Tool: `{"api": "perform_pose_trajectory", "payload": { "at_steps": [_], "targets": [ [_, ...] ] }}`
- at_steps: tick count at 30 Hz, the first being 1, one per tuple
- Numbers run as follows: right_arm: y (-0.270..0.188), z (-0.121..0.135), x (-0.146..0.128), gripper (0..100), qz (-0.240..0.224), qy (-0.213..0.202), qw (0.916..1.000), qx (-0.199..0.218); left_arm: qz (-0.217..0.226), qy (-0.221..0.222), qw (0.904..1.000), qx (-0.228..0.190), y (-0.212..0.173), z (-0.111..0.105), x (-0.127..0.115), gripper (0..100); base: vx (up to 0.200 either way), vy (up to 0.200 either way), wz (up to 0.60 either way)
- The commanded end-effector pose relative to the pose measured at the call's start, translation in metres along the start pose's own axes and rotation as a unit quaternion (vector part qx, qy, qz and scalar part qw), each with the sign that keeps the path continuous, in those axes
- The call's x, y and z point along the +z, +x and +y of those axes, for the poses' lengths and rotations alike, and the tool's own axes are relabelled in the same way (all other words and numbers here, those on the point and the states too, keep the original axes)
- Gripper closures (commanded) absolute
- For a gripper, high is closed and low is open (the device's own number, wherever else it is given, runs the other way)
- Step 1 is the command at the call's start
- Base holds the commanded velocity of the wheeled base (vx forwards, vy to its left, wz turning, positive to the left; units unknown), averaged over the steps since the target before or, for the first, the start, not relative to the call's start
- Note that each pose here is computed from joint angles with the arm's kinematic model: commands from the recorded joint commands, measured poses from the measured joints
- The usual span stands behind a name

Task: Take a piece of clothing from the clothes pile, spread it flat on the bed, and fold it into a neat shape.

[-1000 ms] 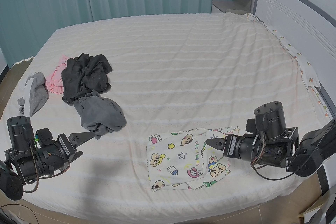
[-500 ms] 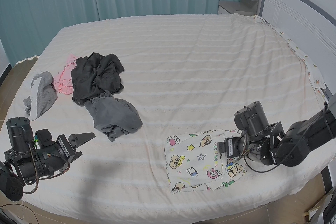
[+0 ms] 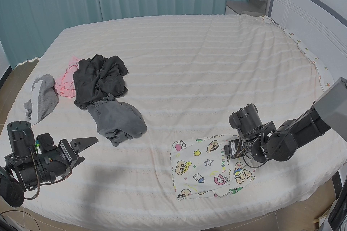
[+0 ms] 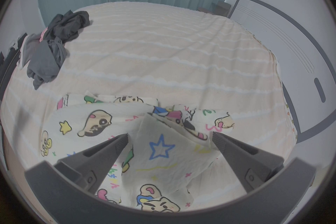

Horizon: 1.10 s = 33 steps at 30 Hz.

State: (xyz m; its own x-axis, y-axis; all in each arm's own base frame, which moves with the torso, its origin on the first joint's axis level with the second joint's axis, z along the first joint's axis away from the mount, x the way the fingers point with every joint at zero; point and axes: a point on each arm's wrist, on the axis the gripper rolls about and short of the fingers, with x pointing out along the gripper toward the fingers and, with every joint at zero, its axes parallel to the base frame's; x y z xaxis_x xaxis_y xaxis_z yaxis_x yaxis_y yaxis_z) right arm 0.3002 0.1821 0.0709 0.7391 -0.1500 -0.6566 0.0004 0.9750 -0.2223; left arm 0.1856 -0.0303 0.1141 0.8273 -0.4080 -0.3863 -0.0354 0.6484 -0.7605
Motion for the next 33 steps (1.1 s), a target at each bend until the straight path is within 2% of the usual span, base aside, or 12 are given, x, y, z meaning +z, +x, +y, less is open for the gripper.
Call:
{"api": "perform_pose_trajectory", "payload": {
  "at_steps": [1,4,10,18,27,29,30,32,33],
  "targets": [
    [0.012,0.002,-0.009,0,0.018,-0.01,0.9998,-0.009,0.0,-0.003,1.0,0.004,0.001,0.002,0.001,0,0.0,0.0,0.0],
    [0.012,-0.003,-0.01,0,0.022,-0.008,0.9996,-0.017,-0.001,-0.004,1.0,0.005,0.001,0.002,0.001,0,0.0,0.0,0.0],
    [-0.003,-0.03,-0.019,0,0.03,-0.008,0.9988,-0.038,-0.002,-0.005,1.0,0.005,0.001,0.003,0.002,0,0.0,0.0,0.0],
    [-0.023,-0.065,-0.045,0,0.056,-0.003,0.9966,-0.06,-0.002,-0.005,1.0,0.005,0.0,0.003,0.002,0,0.0,0.0,0.0],
    [-0.031,-0.089,-0.071,0,0.08,0.006,0.9942,-0.071,-0.002,-0.005,1.0,0.005,0.0,0.003,0.002,0,0.0,0.0,0.0],
    [-0.036,-0.096,-0.066,0,0.055,0.037,0.9964,-0.052,-0.001,-0.005,1.0,0.005,0.0,0.003,0.001,0,0.0,0.0,0.0],
    [-0.04,-0.097,-0.063,0,0.044,0.05,0.9973,-0.03,0.0,-0.005,1.0,0.006,0.0,0.003,0.001,0,0.0,0.0,0.0],
    [-0.048,-0.102,-0.055,0,0.021,0.077,0.9963,0.032,0.006,-0.005,0.9999,0.008,0.001,0.004,-0.001,0,0.0,0.0,0.0],
    [-0.052,-0.106,-0.053,0,0.015,0.094,0.993,0.07,0.014,-0.005,0.9998,0.01,0.001,0.005,-0.004,0,0.0,0.0,0.0]
  ]
}}
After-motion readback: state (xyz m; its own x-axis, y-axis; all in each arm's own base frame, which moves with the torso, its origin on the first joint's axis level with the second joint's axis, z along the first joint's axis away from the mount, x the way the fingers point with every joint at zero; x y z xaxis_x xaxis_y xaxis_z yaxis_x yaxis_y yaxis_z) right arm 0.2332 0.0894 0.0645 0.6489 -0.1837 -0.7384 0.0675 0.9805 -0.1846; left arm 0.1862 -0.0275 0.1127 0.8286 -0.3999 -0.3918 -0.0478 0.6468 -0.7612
